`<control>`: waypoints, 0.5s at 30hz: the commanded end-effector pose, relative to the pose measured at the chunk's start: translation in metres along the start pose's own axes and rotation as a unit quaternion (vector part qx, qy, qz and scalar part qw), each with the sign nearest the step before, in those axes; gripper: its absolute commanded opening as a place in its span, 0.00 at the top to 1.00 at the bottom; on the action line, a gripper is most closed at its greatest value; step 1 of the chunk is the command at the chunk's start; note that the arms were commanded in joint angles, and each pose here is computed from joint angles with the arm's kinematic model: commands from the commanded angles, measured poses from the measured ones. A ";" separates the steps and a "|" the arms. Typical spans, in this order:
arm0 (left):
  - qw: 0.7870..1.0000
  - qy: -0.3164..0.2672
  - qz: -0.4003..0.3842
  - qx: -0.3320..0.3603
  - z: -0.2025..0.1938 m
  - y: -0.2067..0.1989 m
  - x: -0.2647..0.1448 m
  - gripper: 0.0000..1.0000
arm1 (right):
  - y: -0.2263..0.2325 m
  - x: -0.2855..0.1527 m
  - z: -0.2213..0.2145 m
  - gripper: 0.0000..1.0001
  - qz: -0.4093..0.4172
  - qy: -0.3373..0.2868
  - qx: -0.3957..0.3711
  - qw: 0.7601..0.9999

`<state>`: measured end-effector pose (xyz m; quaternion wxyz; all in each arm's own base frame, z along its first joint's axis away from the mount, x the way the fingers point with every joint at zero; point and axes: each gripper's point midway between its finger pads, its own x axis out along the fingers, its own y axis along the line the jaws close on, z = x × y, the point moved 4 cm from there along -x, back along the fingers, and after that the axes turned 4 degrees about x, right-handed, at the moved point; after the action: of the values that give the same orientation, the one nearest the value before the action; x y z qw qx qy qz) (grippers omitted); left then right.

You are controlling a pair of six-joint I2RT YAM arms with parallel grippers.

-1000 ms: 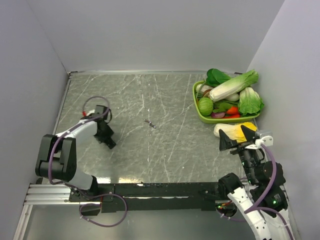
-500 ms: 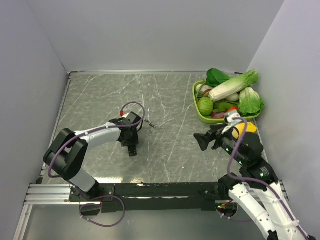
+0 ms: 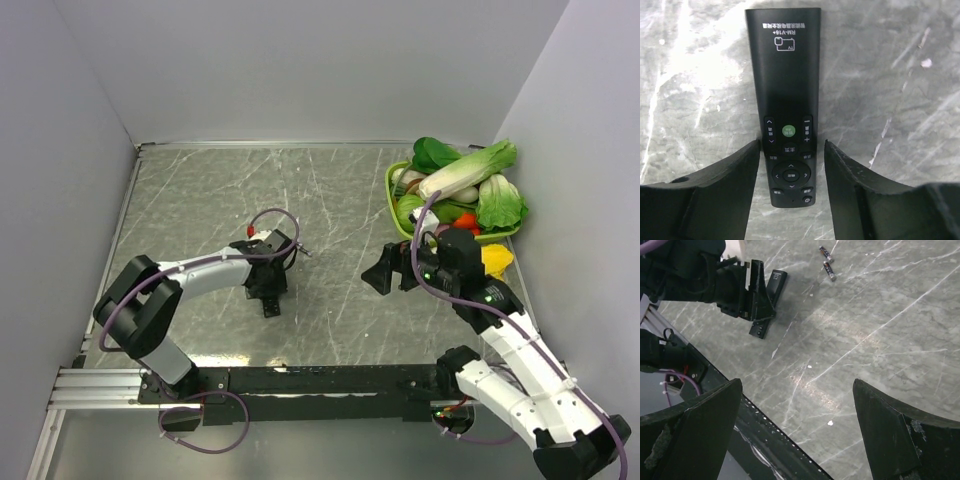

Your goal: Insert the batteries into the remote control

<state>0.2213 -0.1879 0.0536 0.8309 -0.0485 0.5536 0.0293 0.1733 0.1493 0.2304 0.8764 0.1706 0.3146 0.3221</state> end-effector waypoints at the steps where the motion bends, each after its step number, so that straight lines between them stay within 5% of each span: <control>1: 0.996 0.044 0.065 -0.031 -0.025 0.017 0.012 0.43 | 0.017 -0.005 0.025 0.00 0.025 -0.043 0.001 0.999; 9: 0.995 0.038 0.085 -0.031 -0.025 0.015 0.018 0.62 | 0.015 0.004 0.030 0.00 0.020 -0.039 0.008 0.999; 15: 1.000 -0.011 0.002 0.014 -0.004 -0.006 -0.005 0.84 | 0.010 0.015 0.030 0.00 0.010 -0.020 0.021 1.000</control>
<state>0.2231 -0.1887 0.0535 0.8337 -0.0475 0.5450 0.0753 0.1859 0.1567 0.2260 0.8705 0.1863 0.3319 0.3119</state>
